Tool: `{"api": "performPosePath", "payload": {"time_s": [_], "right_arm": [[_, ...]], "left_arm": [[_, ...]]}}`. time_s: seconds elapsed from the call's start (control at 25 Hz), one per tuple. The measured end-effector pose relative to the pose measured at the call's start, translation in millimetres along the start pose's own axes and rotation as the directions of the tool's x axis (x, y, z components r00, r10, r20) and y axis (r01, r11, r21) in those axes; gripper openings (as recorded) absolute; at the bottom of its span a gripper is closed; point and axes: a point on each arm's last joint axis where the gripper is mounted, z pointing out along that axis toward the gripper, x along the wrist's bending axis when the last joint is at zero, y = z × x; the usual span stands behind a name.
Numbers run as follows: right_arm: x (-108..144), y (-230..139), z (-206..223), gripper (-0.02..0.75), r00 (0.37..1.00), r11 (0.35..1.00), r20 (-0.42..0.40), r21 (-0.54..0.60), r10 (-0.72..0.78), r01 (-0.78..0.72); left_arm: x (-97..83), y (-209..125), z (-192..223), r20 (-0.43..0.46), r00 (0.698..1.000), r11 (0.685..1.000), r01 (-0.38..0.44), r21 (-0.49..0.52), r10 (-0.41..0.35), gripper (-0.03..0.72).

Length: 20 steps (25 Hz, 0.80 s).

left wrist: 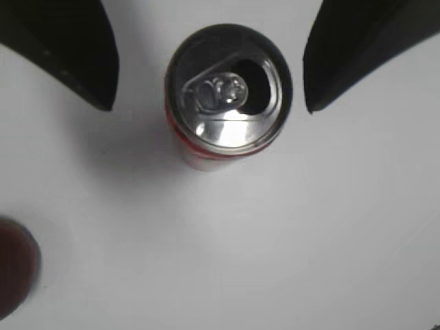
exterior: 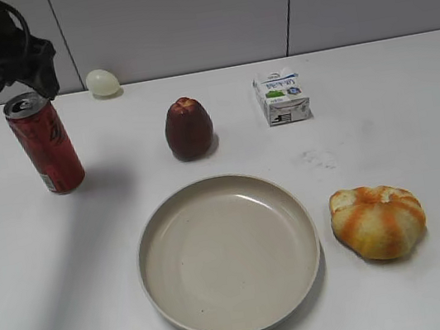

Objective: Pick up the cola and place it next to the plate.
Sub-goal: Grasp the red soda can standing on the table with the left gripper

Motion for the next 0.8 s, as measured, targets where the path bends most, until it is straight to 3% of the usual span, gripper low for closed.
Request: {"api": "performPosePath", "payload": {"time_s": [0.24,0.8], "right_arm": [[0.0,0.0,0.0,0.532,1.000,1.000,0.000,0.000,0.000,0.000],[0.0,-0.1,0.0,0.532,1.000,1.000,0.000,0.001,0.000,0.000]], "left_arm": [[14.2,-1.8,7.7,-0.007,0.999,0.999,0.039,0.003,-0.039,0.657],[12.8,-1.9,40.8,0.026,0.998,0.997,0.054,0.055,-0.056,0.636]]}}
